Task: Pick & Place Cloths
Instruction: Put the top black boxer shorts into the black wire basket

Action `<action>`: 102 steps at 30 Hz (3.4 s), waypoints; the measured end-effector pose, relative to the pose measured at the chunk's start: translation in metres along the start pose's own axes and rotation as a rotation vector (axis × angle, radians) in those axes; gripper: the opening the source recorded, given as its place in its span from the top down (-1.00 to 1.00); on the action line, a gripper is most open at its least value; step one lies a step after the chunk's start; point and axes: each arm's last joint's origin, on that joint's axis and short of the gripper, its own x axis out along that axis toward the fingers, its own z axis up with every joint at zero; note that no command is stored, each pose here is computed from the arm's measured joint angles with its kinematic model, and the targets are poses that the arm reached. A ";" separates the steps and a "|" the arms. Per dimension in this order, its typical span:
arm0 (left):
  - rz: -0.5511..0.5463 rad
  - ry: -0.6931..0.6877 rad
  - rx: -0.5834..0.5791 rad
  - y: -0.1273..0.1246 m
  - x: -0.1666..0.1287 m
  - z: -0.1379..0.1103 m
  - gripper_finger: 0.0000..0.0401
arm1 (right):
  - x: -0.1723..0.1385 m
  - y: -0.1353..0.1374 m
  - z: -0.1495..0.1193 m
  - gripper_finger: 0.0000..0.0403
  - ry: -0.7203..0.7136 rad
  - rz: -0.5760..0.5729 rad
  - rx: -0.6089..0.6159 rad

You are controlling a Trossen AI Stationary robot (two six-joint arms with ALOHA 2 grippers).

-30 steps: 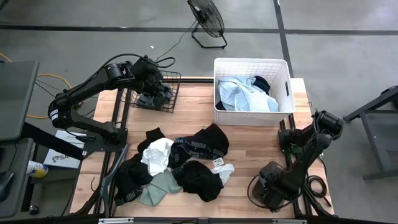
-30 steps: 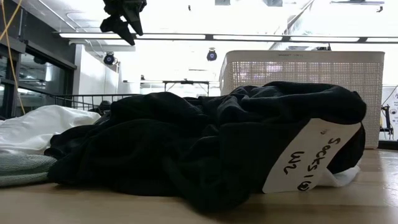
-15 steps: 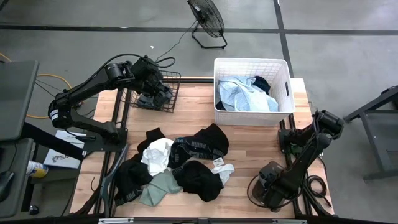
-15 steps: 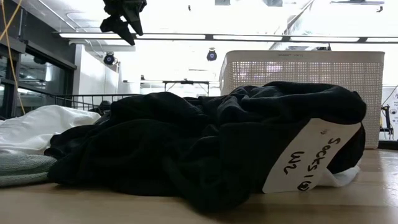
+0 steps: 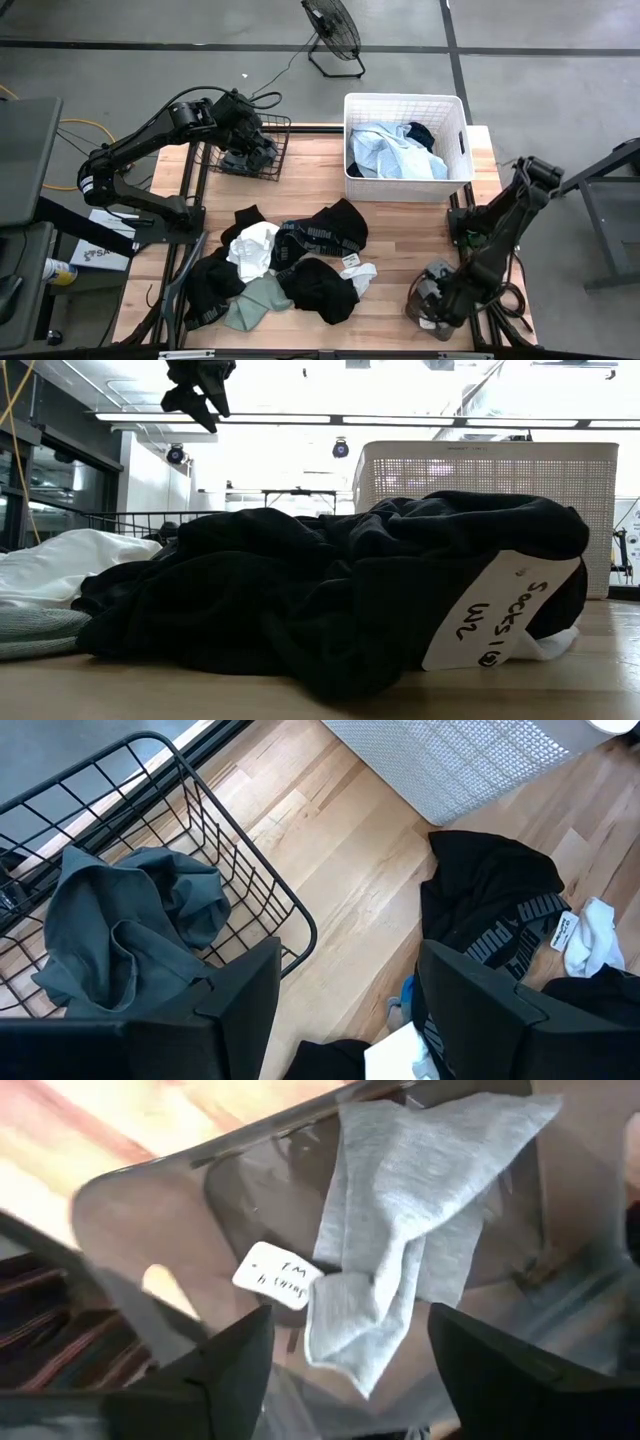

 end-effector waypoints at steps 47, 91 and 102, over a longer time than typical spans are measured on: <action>0.054 0.408 -0.222 -0.127 0.137 -0.043 -0.16 | -0.083 -0.056 0.051 -0.34 -0.504 0.184 -0.208; 0.054 0.737 -0.205 -0.140 0.240 -0.078 0.37 | -0.082 -0.058 0.052 -0.34 -0.535 0.154 -0.233; -0.023 0.747 -0.133 -0.147 0.230 -0.067 0.95 | -0.082 -0.058 0.052 -0.34 -0.545 0.156 -0.232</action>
